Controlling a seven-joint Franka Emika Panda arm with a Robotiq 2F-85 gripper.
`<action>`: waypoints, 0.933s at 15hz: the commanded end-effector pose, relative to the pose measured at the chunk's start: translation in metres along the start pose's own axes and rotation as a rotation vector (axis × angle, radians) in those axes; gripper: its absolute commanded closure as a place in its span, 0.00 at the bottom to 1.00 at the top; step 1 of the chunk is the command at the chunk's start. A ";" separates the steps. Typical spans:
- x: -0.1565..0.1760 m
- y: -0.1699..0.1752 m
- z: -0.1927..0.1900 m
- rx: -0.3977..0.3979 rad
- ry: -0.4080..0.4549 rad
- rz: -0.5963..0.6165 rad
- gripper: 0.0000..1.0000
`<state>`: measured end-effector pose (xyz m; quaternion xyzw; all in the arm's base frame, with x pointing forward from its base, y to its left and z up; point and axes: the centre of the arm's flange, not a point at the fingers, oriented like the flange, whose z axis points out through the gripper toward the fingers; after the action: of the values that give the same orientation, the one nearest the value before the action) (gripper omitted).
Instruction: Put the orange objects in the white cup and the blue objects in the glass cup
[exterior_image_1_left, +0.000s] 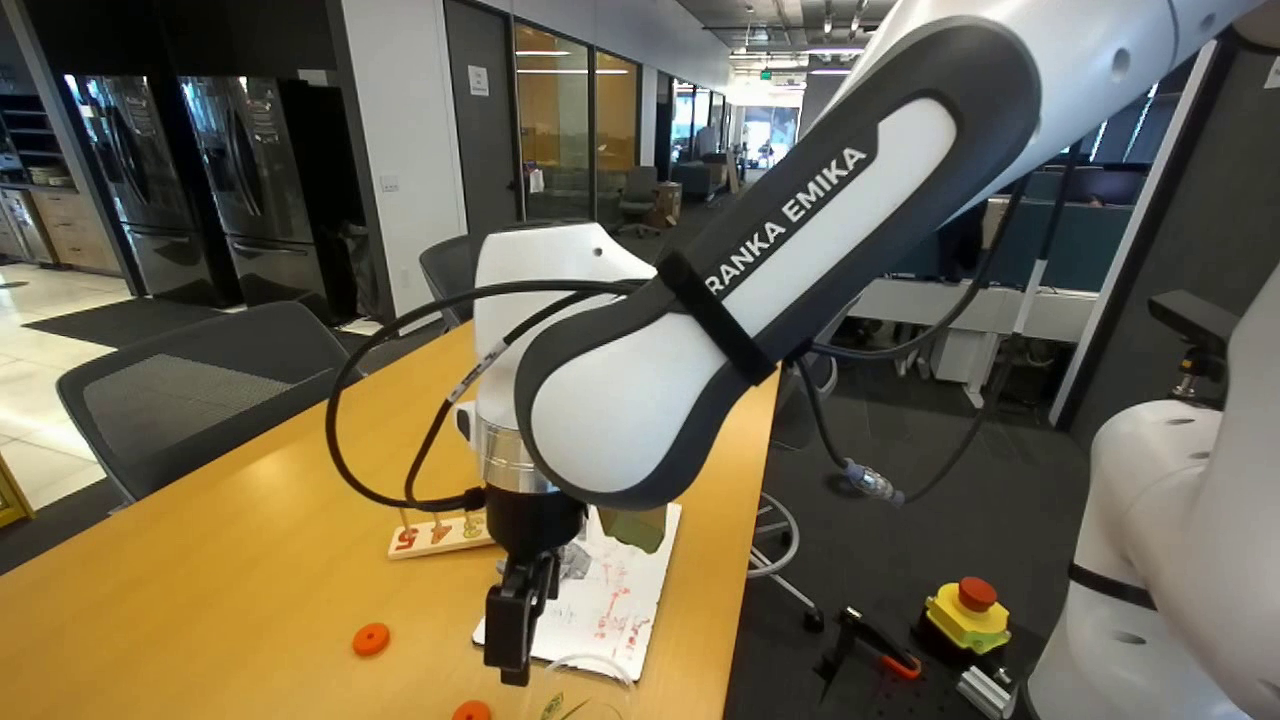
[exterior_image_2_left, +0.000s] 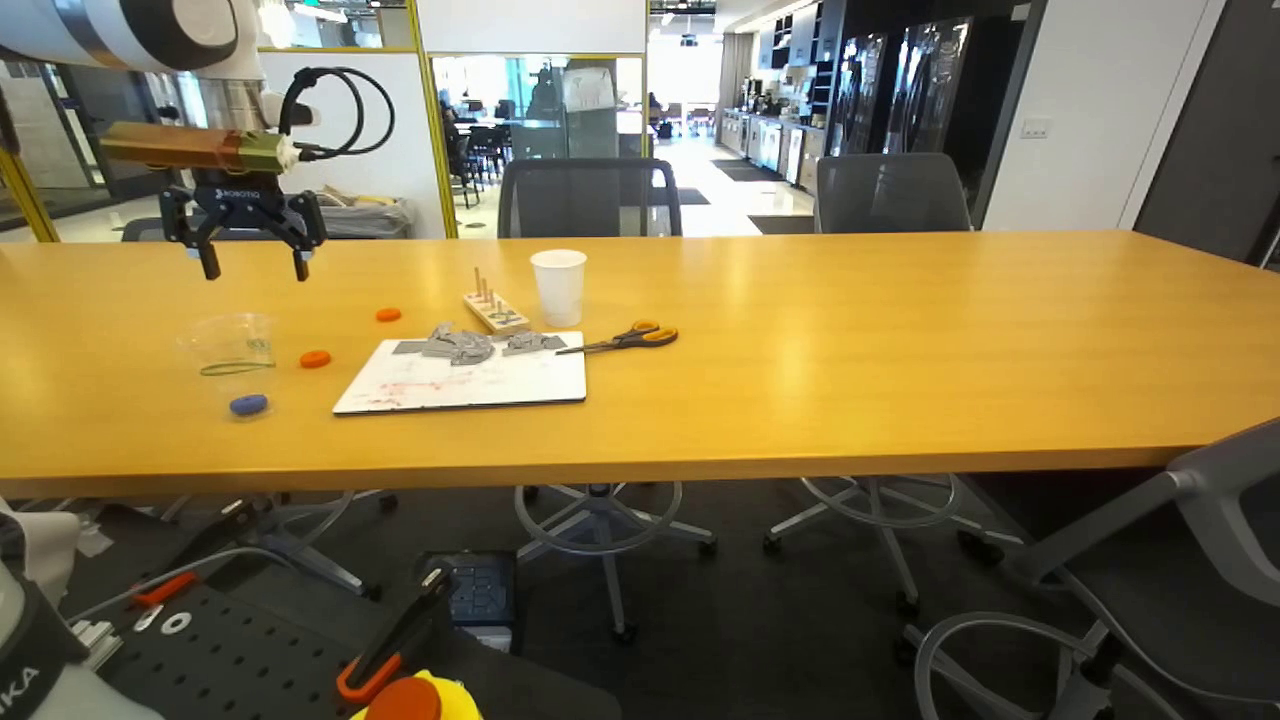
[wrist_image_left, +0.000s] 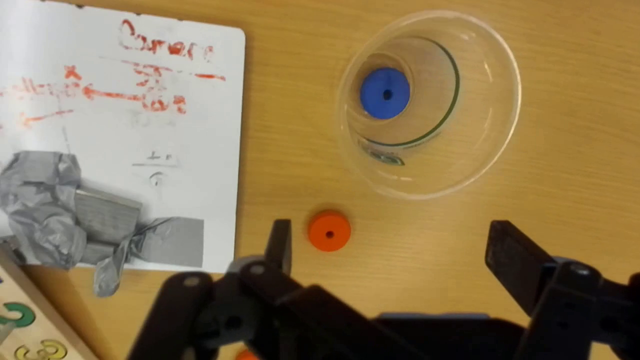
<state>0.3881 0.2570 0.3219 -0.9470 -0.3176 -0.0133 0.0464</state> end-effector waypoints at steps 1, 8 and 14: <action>0.037 -0.019 0.002 -0.088 0.039 -0.029 0.00; 0.082 -0.018 0.059 -0.172 0.038 -0.040 0.00; 0.091 0.004 0.113 -0.125 -0.039 0.002 0.00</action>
<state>0.4455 0.3071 0.2297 -0.9452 -0.3249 -0.0165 -0.0270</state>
